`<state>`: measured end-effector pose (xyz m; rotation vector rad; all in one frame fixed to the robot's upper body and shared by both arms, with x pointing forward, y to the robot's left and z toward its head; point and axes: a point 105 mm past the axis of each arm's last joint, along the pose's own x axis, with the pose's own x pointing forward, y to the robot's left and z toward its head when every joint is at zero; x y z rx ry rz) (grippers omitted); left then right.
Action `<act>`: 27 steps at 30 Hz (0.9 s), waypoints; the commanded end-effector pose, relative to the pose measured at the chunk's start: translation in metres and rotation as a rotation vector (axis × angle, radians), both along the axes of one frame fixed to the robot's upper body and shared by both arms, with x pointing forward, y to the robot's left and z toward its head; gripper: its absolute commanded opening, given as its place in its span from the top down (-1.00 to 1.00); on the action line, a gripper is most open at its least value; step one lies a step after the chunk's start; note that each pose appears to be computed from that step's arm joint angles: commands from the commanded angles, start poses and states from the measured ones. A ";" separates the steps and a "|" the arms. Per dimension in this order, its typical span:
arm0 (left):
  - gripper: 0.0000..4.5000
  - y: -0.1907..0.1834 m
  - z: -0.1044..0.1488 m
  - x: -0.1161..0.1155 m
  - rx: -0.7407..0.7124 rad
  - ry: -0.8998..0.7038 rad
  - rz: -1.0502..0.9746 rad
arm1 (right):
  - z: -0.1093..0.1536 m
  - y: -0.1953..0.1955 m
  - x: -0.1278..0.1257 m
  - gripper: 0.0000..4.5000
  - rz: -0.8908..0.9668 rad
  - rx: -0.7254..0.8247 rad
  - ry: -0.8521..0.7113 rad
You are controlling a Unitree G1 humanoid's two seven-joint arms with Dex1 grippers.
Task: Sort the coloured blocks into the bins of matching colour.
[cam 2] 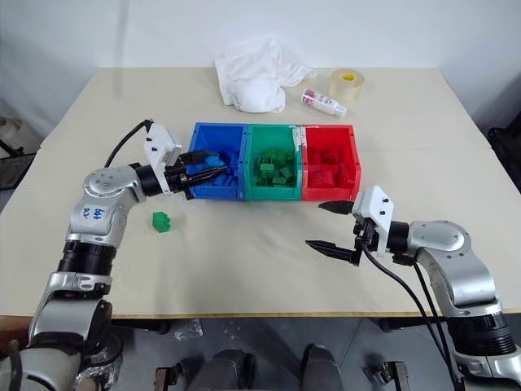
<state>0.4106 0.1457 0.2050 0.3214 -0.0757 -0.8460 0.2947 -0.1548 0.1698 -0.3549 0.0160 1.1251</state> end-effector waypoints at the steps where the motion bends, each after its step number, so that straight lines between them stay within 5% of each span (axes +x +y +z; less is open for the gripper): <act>1: -0.28 0.004 0.002 0.014 0.027 -0.006 0.060 | 0.011 -0.001 -0.001 -1.00 0.002 0.011 -0.052; 6: -0.98 -0.003 0.003 0.014 0.023 -0.009 0.023 | 0.012 -0.003 -0.003 -1.00 -0.006 0.012 -0.052; 11: -0.99 -0.003 0.006 0.003 0.035 -0.008 -0.035 | 0.012 -0.002 -0.004 -1.00 0.004 0.012 -0.048; 18: -0.99 0.032 0.021 -0.057 0.042 -0.087 -0.160 | 0.014 -0.002 -0.002 -1.00 0.046 0.006 -0.035; 27: -0.99 0.115 -0.020 -0.140 0.128 0.102 0.023 | 0.015 -0.005 0.001 -1.00 0.112 0.004 -0.036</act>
